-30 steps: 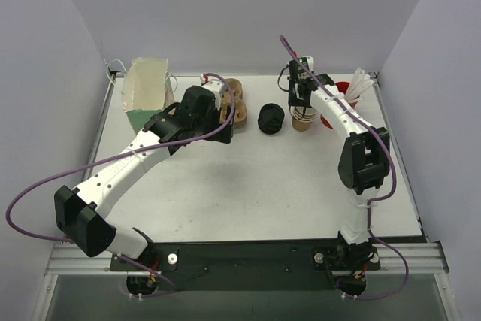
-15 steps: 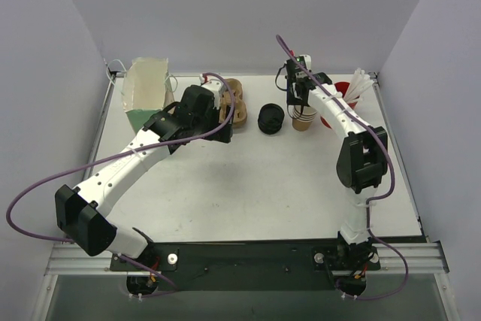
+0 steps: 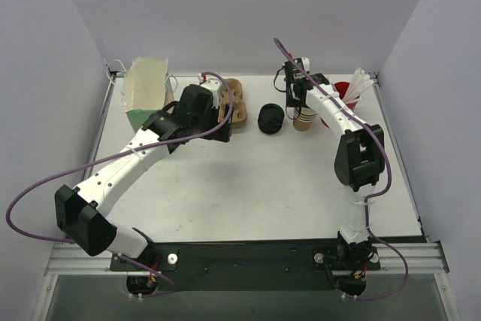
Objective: Pack the takeout coffee
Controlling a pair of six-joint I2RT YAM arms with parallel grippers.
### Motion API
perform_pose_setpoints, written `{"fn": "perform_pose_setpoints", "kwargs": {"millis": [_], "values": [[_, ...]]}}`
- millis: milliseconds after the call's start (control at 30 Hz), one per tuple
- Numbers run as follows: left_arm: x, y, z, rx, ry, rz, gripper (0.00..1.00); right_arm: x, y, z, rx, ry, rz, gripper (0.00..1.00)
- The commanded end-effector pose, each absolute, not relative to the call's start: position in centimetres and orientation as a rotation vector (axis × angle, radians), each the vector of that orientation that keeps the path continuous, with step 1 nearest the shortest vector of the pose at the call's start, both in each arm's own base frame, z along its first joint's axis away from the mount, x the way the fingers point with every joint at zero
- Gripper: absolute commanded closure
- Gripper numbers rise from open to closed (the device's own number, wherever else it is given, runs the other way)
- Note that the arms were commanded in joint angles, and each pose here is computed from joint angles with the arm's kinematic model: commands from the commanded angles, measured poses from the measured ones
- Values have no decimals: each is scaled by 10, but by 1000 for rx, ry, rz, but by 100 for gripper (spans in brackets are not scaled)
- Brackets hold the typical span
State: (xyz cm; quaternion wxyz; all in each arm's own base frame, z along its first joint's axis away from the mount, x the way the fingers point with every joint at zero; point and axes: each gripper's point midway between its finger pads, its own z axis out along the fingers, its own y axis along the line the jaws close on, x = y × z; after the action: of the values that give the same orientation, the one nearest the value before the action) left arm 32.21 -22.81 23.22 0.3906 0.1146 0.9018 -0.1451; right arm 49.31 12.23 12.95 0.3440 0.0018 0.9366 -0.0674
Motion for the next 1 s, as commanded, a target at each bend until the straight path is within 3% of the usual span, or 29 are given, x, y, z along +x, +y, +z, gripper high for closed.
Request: {"fn": "perform_pose_setpoints", "kwargs": {"millis": [0, 333, 533, 967], "values": [[327, -232, 251, 295, 2234, -408, 3, 495, 119, 152, -1, 2393, -230, 89], [327, -229, 248, 292, 2240, -403, 3, 494, 120, 150, 1, 2404, -222, 88], [327, -227, 249, 290, 2239, -401, 3, 493, 120, 149, 8, 2409, -220, 100], [328, -226, 248, 292, 2241, -401, 3, 493, 120, 170, -72, 2351, -442, 100]]}}
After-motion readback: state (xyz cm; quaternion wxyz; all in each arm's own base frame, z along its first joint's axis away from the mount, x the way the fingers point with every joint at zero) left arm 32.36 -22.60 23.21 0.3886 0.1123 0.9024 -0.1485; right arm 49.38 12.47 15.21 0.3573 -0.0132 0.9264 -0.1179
